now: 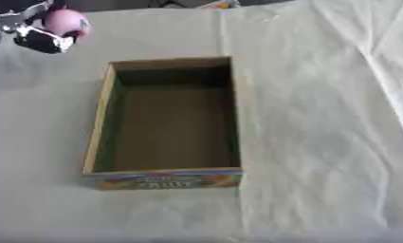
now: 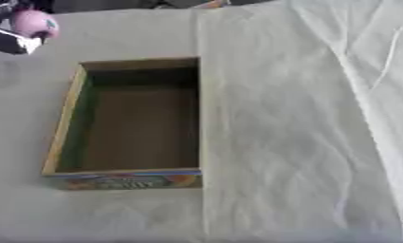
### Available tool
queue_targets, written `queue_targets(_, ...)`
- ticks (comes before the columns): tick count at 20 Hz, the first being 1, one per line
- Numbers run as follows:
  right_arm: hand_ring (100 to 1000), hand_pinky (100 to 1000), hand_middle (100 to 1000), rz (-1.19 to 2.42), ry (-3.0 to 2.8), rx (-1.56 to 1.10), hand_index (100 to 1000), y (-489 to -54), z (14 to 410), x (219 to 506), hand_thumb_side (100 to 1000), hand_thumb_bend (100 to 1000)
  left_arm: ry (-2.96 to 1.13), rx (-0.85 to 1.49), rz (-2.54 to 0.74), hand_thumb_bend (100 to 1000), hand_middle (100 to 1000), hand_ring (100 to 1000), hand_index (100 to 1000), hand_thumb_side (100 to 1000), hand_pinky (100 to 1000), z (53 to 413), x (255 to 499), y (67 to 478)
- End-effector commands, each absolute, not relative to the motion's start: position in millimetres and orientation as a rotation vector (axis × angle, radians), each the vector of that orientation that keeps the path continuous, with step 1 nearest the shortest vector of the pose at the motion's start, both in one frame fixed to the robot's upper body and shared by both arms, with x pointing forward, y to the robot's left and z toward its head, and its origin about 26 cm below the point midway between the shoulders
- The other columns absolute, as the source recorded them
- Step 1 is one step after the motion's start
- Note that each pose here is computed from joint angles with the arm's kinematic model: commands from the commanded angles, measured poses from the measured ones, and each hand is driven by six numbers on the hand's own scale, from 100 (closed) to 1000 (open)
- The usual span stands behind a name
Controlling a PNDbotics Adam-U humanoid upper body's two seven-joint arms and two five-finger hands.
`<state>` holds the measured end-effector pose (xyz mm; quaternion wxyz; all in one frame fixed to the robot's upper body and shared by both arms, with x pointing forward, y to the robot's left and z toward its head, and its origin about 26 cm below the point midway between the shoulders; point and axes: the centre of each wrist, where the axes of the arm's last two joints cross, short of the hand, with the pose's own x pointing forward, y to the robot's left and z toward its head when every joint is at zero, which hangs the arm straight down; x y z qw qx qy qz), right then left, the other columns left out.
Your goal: Pick up objects on the table and place them in the box.
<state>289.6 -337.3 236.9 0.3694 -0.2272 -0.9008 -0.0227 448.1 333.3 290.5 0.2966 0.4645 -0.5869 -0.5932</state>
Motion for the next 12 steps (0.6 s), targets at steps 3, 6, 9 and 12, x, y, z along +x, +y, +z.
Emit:
queue_targets(3, 786, 627, 723, -0.043, -2.351, -0.598, 815, -339.2, 248.2, 286.7, 1000, 100, -1.786, 1.304, -1.622, 100, 412, 444, 585, 339, 305, 320.8, 433.3, 302.1)
queue_targets(6, 786, 628, 724, -0.043, -2.353, -0.593, 815, -338.7, 248.3, 286.9, 1000, 100, -1.876, 1.261, -1.656, 100, 414, 443, 588, 336, 308, 319.1, 427.3, 272.6)
queue_targets(9, 786, 628, 724, -0.043, -2.356, -0.588, 815, -338.3, 248.5, 287.1, 1000, 100, -1.915, 1.203, -1.718, 100, 419, 445, 591, 329, 309, 312.5, 419.3, 243.2)
queue_targets(12, 787, 629, 725, -0.039, -2.361, -0.584, 815, -338.0, 249.1, 287.2, 1000, 100, -1.889, 1.167, -1.795, 100, 423, 450, 592, 319, 310, 302.9, 408.6, 224.2)
